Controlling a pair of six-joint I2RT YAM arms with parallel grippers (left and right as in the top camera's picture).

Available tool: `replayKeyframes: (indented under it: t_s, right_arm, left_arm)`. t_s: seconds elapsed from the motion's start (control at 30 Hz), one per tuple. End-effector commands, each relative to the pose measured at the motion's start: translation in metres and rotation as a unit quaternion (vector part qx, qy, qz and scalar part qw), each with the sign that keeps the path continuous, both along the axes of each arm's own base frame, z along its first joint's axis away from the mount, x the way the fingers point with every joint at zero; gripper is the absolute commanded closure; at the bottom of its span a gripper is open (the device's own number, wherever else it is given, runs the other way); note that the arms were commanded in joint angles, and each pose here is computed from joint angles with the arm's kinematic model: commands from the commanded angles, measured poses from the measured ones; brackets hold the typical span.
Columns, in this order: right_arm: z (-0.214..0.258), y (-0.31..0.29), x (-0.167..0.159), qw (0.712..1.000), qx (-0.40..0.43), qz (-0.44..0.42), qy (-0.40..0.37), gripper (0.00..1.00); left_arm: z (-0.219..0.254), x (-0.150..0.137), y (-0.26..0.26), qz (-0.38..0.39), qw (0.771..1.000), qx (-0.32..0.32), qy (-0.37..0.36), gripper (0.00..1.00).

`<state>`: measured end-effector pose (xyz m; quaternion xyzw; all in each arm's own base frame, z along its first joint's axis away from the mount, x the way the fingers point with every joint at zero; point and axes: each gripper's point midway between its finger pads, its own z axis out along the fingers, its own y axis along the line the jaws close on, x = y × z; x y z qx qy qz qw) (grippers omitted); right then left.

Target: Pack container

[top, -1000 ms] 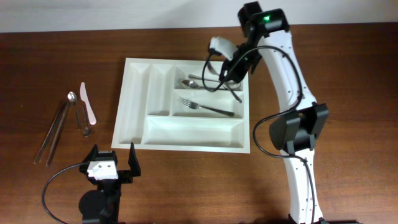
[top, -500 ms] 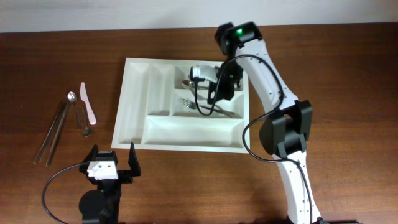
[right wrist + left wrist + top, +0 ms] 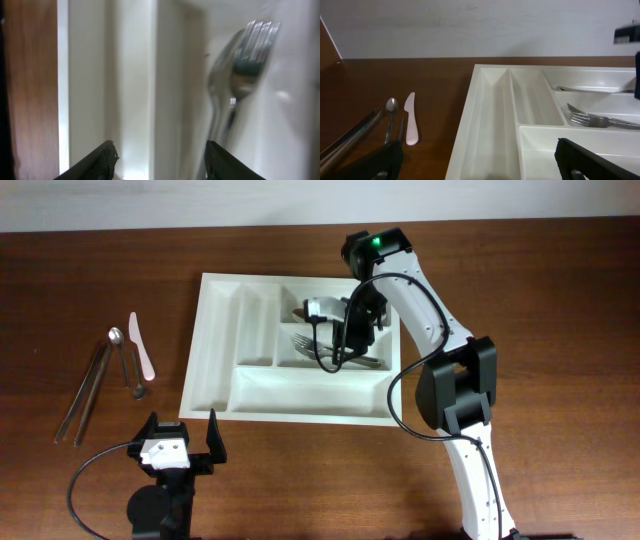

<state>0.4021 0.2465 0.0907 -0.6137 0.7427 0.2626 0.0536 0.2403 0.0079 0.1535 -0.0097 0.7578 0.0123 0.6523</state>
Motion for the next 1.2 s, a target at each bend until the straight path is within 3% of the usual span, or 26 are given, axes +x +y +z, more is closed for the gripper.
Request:
replayKeyframes:
  t_s: [0.0, 0.03, 0.13, 0.27, 0.4, 0.6, 0.73, 1.17]
  right_arm:
    - [0.043, 0.004, 0.024, 0.997, 0.023, -0.055, -0.043, 0.38]
    - [0.053, 0.0, 0.034, 0.995, 0.022, -0.077, -0.058, 0.25]
    - [0.086, -0.025, 0.07, 0.978, 0.007, -0.173, -0.112, 0.01]
    - [0.127, -0.087, 0.123, 0.913, -0.026, -0.367, -0.179, 0.01]
    - [0.144, -0.157, 0.15, 0.83, -0.053, -0.52, -0.196, 0.01]
    - [0.139, -0.274, 0.149, 0.67, -0.13, -0.708, -0.181, 0.01]
    - [0.137, -0.309, 0.145, 0.611, -0.108, -0.771, -0.142, 0.01]
    - [0.136, -0.324, 0.143, 0.601, -0.076, -0.789, -0.106, 0.01]
  left_arm:
    - [-0.001, 0.0, 0.0, -0.001, 1.0, 0.004, -0.001, 0.01]
    - [-0.001, 0.0, 0.0, -0.001, 1.0, 0.004, -0.001, 0.01]
    - [-0.001, 0.0, 0.0, -0.001, 1.0, 0.004, -0.001, 0.01]
    - [-0.001, 0.0, 0.0, -0.001, 1.0, 0.004, -0.001, 0.01]
    - [-0.001, 0.0, 0.0, -0.001, 1.0, 0.004, -0.001, 0.01]
    - [-0.001, 0.0, 0.0, -0.001, 1.0, 0.004, -0.001, 0.01]
    - [-0.001, 0.0, 0.0, -0.001, 1.0, 0.004, -0.001, 0.01]
    - [0.001, 0.0, 0.0, -0.001, 1.0, 0.004, -0.006, 0.01]
